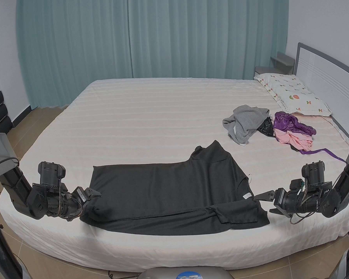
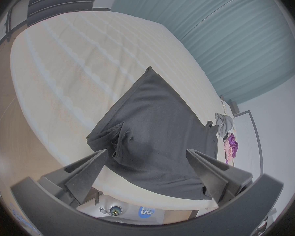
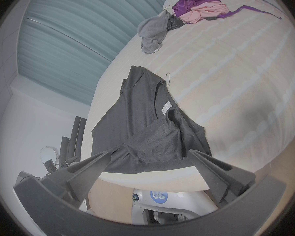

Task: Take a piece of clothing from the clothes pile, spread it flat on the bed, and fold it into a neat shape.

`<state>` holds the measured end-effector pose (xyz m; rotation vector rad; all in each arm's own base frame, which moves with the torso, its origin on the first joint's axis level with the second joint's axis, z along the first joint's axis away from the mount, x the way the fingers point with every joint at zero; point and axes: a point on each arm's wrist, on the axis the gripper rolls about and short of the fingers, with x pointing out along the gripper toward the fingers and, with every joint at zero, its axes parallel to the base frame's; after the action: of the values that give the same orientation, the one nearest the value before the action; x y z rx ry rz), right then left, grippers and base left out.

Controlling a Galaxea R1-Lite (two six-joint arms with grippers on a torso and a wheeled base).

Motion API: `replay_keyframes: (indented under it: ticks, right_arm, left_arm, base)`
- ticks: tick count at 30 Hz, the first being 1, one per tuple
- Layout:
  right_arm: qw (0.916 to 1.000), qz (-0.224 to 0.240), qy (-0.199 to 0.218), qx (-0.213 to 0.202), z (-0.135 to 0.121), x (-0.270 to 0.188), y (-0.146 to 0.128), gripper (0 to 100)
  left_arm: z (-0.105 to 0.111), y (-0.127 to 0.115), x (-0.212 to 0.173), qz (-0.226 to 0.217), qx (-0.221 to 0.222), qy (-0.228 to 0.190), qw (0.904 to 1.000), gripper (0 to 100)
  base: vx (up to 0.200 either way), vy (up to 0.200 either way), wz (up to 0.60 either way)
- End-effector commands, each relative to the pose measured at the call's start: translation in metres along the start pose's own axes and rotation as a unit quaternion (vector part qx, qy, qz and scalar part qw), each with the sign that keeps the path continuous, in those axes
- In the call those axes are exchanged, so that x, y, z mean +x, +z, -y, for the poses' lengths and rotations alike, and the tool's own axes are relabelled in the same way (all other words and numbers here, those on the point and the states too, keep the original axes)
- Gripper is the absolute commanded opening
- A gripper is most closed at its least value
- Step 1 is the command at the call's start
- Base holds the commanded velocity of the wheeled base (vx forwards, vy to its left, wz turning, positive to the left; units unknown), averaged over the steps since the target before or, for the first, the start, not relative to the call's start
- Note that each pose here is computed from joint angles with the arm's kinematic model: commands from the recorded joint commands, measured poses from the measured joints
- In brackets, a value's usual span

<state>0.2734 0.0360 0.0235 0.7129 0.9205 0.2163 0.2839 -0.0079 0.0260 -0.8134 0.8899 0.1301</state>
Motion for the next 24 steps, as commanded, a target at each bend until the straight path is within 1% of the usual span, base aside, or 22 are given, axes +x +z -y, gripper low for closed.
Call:
replay_keyframes:
  ticks: [1,4,5,6,8,11,13,14,17,22,24]
  right_arm:
    - [1.0000,-0.007,-0.002,0.005,0.002,0.001,-0.003,100]
    - [1.0000,-0.007,-0.003,0.005,0.003,0.001,-0.003,100]
    - [0.9999,-0.009,-0.004,0.006,0.004,0.002,-0.003,100]
    - [0.9999,-0.009,-0.004,0.006,0.004,0.002,-0.003,100]
    - [0.9999,-0.010,-0.004,0.007,0.004,0.002,-0.004,100]
    - [0.9999,-0.011,-0.004,0.007,0.004,0.002,-0.004,100]
    - [0.9999,-0.011,-0.005,0.007,0.004,0.002,-0.005,100]
    - [0.9999,-0.012,-0.004,0.006,0.004,0.002,-0.005,100]
    - [0.9999,-0.012,-0.004,0.006,0.004,0.002,-0.005,100]
    - [0.9999,-0.013,-0.004,0.006,0.003,0.003,-0.005,100]
    - [0.9999,-0.013,-0.003,0.005,0.003,0.003,-0.005,100]
  left_arm:
    - [-0.002,-0.005,-0.003,-0.005,0.001,0.001,1.0000,100]
    - [-0.002,-0.011,-0.004,-0.014,0.005,0.003,0.9999,100]
    - [0.000,-0.019,-0.003,-0.026,0.014,0.007,0.9995,100]
    - [0.000,-0.019,-0.003,-0.026,0.014,0.007,0.9995,100]
    - [-0.002,-0.035,-0.003,-0.045,0.035,0.022,0.9981,100]
    - [-0.001,-0.043,-0.001,-0.047,0.050,0.036,0.9970,100]
    - [0.000,-0.044,-0.001,-0.041,0.054,0.042,0.9968,100]
    - [-0.003,-0.045,0.003,-0.035,0.057,0.061,0.9959,100]
    - [-0.006,-0.046,0.012,-0.028,0.060,0.083,0.9944,100]
    - [-0.008,-0.044,0.023,-0.027,0.066,0.093,0.9930,100]
    - [-0.008,-0.041,0.030,-0.020,0.065,0.101,0.9925,100]
  base:
    - [0.000,0.000,0.00]
    - [0.000,0.000,0.00]
    - [0.000,0.000,0.00]
    - [0.000,0.000,0.00]
    - [0.000,0.000,0.00]
    - [0.000,0.000,0.00]
    - [0.000,0.000,0.00]
    - [0.000,0.000,0.00]
    - [0.000,0.000,0.00]
    - [0.000,0.000,0.00]
    - [0.000,0.000,0.00]
